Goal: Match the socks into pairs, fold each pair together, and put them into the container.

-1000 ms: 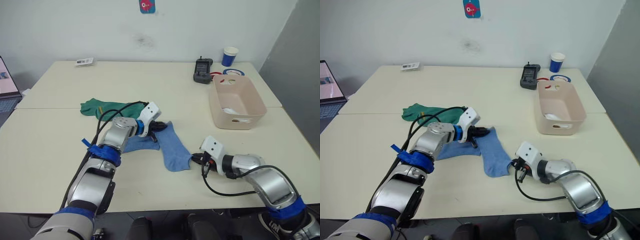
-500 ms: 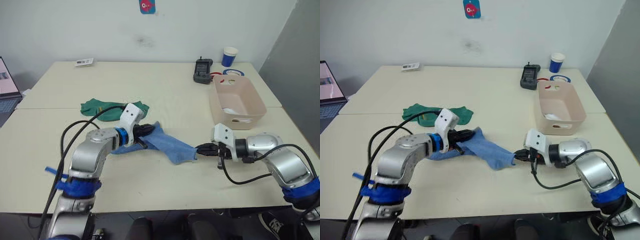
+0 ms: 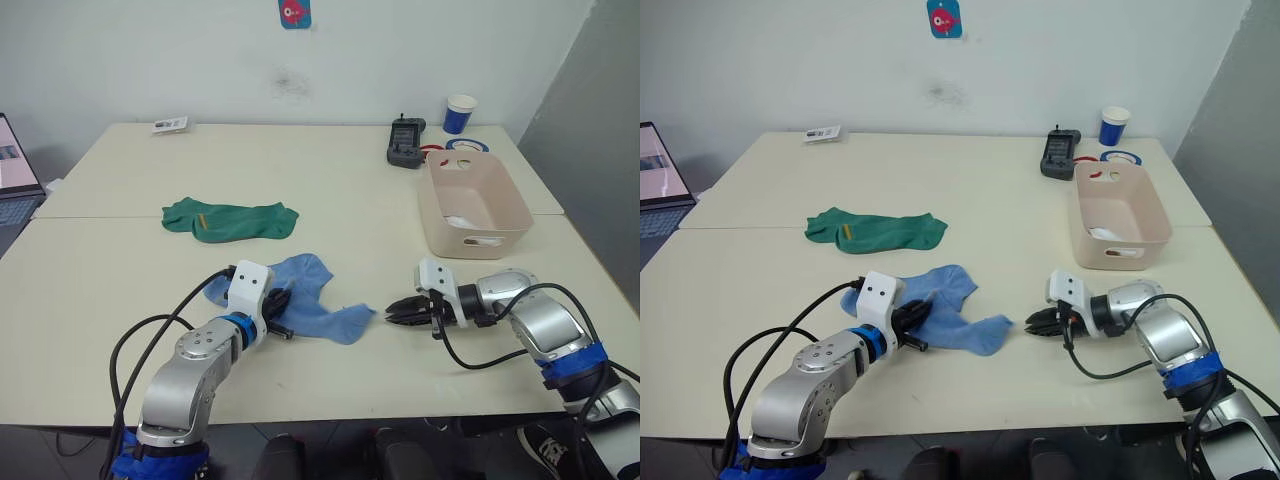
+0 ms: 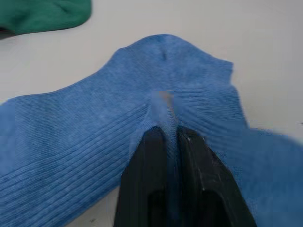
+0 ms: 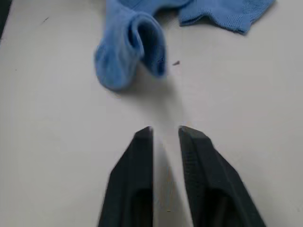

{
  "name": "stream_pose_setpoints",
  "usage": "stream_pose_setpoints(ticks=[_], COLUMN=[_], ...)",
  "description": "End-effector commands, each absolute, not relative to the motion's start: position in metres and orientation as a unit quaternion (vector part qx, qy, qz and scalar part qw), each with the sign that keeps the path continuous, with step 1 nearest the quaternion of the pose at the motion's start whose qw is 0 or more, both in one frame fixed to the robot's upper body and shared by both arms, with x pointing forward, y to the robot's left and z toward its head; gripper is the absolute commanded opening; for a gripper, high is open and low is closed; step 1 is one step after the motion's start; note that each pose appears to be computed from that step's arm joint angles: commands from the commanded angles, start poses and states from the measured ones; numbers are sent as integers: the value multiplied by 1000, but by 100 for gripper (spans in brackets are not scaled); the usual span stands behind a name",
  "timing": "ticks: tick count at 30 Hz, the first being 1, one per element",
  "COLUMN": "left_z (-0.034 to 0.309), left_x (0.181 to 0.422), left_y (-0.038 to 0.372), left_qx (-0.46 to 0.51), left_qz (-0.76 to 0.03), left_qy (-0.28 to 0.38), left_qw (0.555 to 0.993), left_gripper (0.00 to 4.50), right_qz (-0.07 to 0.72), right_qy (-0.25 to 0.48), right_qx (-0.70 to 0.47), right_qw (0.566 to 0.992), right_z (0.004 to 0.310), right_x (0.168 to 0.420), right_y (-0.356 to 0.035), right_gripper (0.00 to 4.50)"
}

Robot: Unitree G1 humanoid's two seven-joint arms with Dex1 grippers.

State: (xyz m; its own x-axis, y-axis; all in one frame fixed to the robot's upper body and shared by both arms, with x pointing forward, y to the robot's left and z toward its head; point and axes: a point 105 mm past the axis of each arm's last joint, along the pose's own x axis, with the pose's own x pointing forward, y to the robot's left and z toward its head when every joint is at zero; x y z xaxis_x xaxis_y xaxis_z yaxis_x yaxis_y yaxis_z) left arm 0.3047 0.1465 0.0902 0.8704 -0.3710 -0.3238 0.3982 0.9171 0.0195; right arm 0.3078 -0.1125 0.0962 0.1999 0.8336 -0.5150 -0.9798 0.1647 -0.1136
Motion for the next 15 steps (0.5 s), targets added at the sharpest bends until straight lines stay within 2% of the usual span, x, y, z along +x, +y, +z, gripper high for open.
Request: stream_pose_setpoints(ticks=[1,6,8,10,12,15], left_z=[106,118,131,141,142,138], left_x=[305,301,304,306,308,313], left_y=[147,167,181,189,193,195], left_qx=[34,24,9,11,30,57], left_qz=[-217,-246,-270,-304,-342,-382], left_qy=[121,120,116,117,131,155], left_qw=[968,961,956,945,930,909], left_gripper=[162,315,380,433,433,433], right_qz=[583,541,524,536,546,545], right_qy=[146,155,167,195,218,228], right_qx=[-220,-198,-141,-82,-40,9], right_qw=[769,803,823,818,808,807], right_z=[116,122,127,127,124,124], right_x=[315,310,300,280,264,254], right_y=[-124,-144,-143,-133,-121,-100], right_gripper=[199,370,441,450,450,450])
